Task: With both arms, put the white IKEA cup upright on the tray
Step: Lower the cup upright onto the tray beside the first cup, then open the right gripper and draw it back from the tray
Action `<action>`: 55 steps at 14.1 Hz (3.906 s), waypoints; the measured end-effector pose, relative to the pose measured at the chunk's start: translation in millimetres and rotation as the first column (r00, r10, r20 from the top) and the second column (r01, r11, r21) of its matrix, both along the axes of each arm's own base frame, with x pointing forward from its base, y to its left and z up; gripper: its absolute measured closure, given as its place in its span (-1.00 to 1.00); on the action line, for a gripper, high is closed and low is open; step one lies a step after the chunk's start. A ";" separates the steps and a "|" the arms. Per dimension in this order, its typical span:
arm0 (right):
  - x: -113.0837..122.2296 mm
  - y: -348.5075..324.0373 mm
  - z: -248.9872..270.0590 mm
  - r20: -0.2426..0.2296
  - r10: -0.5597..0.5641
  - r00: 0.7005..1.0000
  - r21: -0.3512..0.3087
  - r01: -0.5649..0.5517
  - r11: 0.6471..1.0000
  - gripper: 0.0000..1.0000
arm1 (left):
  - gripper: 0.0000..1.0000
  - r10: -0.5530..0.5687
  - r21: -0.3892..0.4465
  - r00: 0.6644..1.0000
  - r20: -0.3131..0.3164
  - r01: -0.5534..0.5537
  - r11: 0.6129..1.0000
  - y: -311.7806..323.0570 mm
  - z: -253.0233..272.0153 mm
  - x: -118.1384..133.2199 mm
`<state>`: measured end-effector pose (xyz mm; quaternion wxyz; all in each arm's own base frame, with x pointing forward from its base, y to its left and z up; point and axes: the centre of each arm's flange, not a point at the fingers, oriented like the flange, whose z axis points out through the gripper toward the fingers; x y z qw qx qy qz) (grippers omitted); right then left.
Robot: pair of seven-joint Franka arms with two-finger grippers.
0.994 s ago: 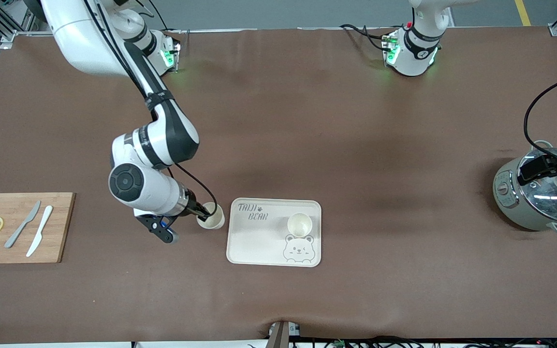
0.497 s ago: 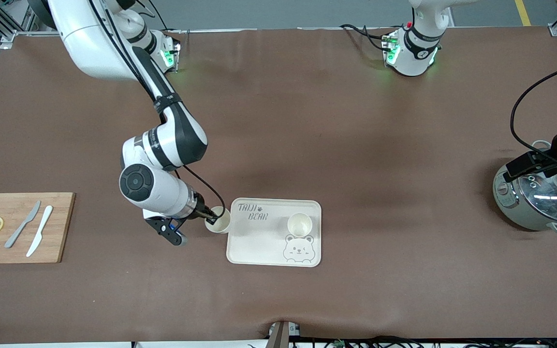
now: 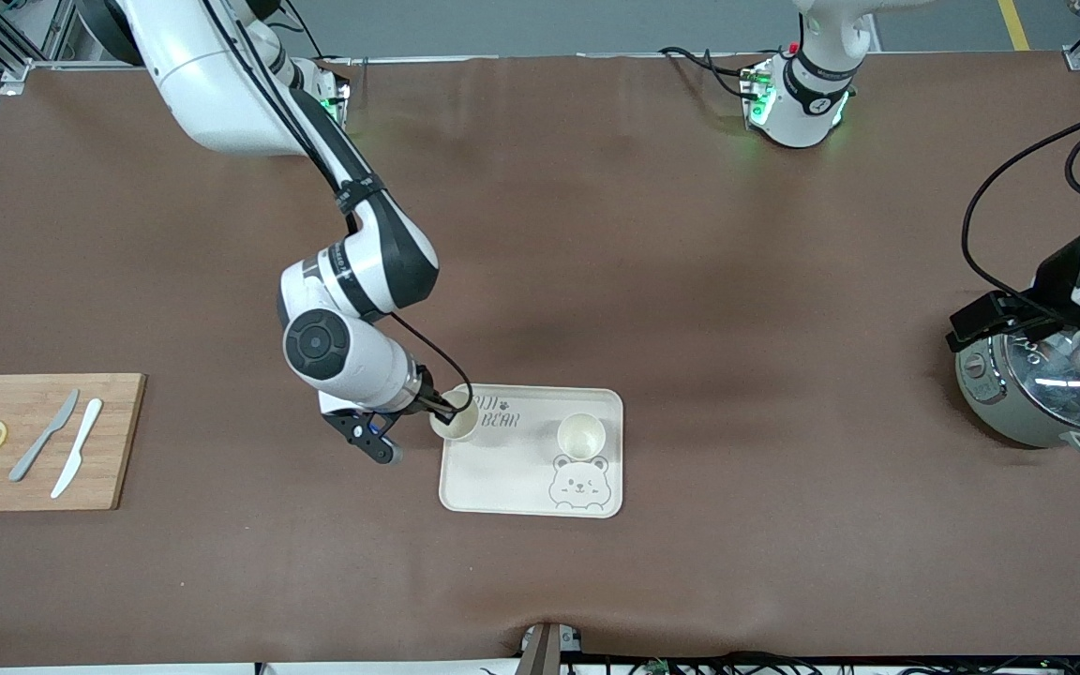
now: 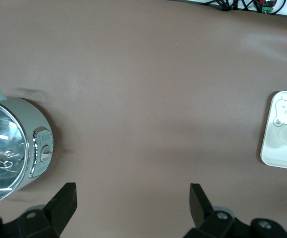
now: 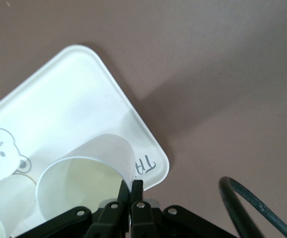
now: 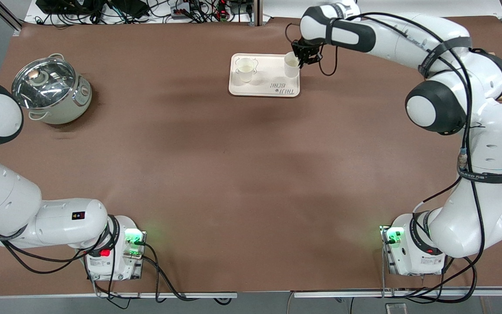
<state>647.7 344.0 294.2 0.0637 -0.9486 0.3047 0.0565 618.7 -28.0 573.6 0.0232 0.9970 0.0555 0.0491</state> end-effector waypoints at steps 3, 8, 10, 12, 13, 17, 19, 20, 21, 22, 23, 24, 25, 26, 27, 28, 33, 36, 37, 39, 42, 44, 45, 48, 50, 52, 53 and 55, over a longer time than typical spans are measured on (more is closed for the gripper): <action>-8.7 16.1 -20.2 -0.018 0.006 1.000 -0.009 -0.007 1.000 0.95 | -1.00 0.000 0.000 1.000 0.000 0.000 1.000 0.3 0.0 0.0; -12.0 28.0 -40.6 -0.004 0.013 1.000 -0.005 -0.013 1.000 0.95 | -1.00 0.003 0.000 1.000 -0.002 -0.003 1.000 1.8 -1.1 -0.1; -11.9 29.5 -43.7 0.002 0.013 1.000 -0.003 -0.013 1.000 0.95 | -1.00 0.002 0.000 1.000 -0.005 -0.002 1.000 1.1 -2.2 -0.2; -11.0 27.9 -45.6 0.003 0.011 1.000 -0.006 -0.011 1.000 0.95 | -1.00 0.001 0.000 1.000 -0.008 -0.001 1.000 0.5 -3.7 -0.4; -10.1 26.3 -46.5 0.003 0.008 1.000 -0.008 -0.008 1.000 0.95 | -1.00 0.000 0.001 1.000 -0.010 0.000 1.000 0.3 -5.0 -0.5; -7.8 22.0 -47.9 0.004 0.001 1.000 -0.014 -0.001 1.000 0.41 | -1.00 0.002 0.000 1.000 -0.026 -0.002 1.000 1.4 -14.1 1.2; -6.9 21.5 -46.8 0.006 0.001 1.000 -0.014 0.000 1.000 -0.01 | -1.00 0.001 0.000 1.000 -0.028 -0.001 1.000 1.0 -14.9 1.4; -6.0 22.0 -44.8 0.009 0.001 1.000 -0.012 -0.001 1.000 -0.20 | -1.00 0.001 0.000 1.000 -0.028 -0.001 1.000 1.1 -15.0 1.4; -4.8 22.6 -42.1 0.014 0.001 1.000 -0.010 -0.001 1.000 -0.42 | -1.00 0.002 0.000 1.000 -0.028 -0.002 1.000 1.4 -15.3 1.5; -3.4 23.3 -38.9 0.019 0.001 1.000 -0.007 0.000 1.000 -0.60 | -1.00 0.002 0.000 1.000 -0.029 -0.002 1.000 1.6 -15.8 1.6; -2.1 24.0 -35.3 0.025 0.000 1.000 -0.003 0.000 1.000 -0.83 | -1.00 0.003 0.000 1.000 -0.030 -0.003 1.000 1.9 -16.1 1.6; -1.5 24.4 -32.1 0.025 0.002 1.000 -0.003 -0.002 1.000 -0.98 | -1.00 0.003 0.000 1.000 -0.030 -0.003 1.000 2.1 -16.2 1.6; -2.1 24.3 -29.1 0.011 0.005 1.000 -0.009 -0.005 1.000 -1.00 | -1.00 0.003 0.000 1.000 -0.030 -0.003 1.000 2.2 -16.2 1.6; -2.3 23.0 -23.7 -0.013 0.010 1.000 -0.020 -0.010 1.000 -1.00 | -1.00 0.003 0.000 1.000 -0.030 -0.003 1.000 2.4 -16.3 1.6; -0.1 20.5 -14.7 -0.032 0.012 0.999 -0.028 -0.013 1.000 -1.00 | -1.00 0.004 0.000 1.000 -0.031 -0.004 1.000 2.5 -16.5 1.7; 3.9 15.0 -1.2 -0.055 0.011 0.998 -0.037 -0.013 0.999 -1.00 | -1.00 0.004 0.000 1.000 -0.031 -0.004 1.000 2.6 -16.8 1.7; 32.3 -37.3 64.3 -0.056 -0.037 0.998 -0.030 0.035 0.999 -1.00 | -1.00 0.007 0.000 1.000 -0.030 -0.007 1.000 4.8 -17.3 2.3; 36.6 -75.8 114.7 -0.040 0.017 0.999 -0.015 -0.018 1.000 -1.00 | -1.00 0.009 0.000 1.000 -0.030 -0.009 1.000 5.6 -17.9 2.7; 35.0 -87.7 130.6 -0.040 0.053 0.998 -0.012 -0.053 0.999 -1.00 | -1.00 0.008 0.000 1.000 -0.030 -0.008 1.000 5.4 -18.3 3.0; 31.6 -111.2 159.3 -0.042 0.086 0.995 -0.007 -0.086 0.996 -1.00 | -1.00 0.007 -0.001 1.000 -0.030 -0.007 1.000 4.5 -18.8 3.3; 26.2 -128.7 184.0 -0.043 0.090 0.995 -0.006 -0.091 0.996 -1.00 | -1.00 0.000 -0.001 0.999 -0.038 0.000 1.000 0.5 -24.1 4.7; 25.3 -133.0 189.6 -0.036 0.113 0.993 -0.003 -0.114 0.994 -1.00 | -1.00 -0.002 -0.002 0.999 -0.044 0.002 1.000 -0.6 -27.8 6.0; 24.6 -134.7 191.6 -0.029 0.142 0.989 -0.004 -0.142 0.990 -1.00 | -1.00 -0.001 -0.002 0.999 -0.044 0.001 1.000 -0.3 -28.3 6.3; 22.6 -155.3 201.0 -0.011 0.227 0.974 -0.009 -0.227 0.974 -1.00 | -1.00 0.001 -0.002 0.999 -0.044 -0.001 1.000 1.2 -28.2 6.4; 19.4 -177.8 210.2 -0.004 0.272 0.962 -0.007 -0.272 0.962 -1.00 | -1.00 0.002 -0.002 0.999 -0.043 -0.002 1.000 1.9 -28.2 6.4; 13.2 -195.9 221.8 -0.004 0.317 0.949 -0.010 -0.317 0.948 -1.00 | -1.00 0.002 -0.002 0.999 -0.042 -0.002 1.000 1.8 -28.0 6.6; 10.0 -202.9 228.7 -0.003 0.344 0.939 -0.013 -0.344 0.939 -1.00 | -1.00 0.002 -0.002 0.999 -0.041 -0.002 1.000 1.7 -27.9 6.7; 3.0 -216.6 242.7 -0.002 0.402 0.916 -0.013 -0.402 0.915 -1.00 | -1.00 0.000 -0.002 0.999 -0.034 0.000 1.000 0.3 -27.5 7.5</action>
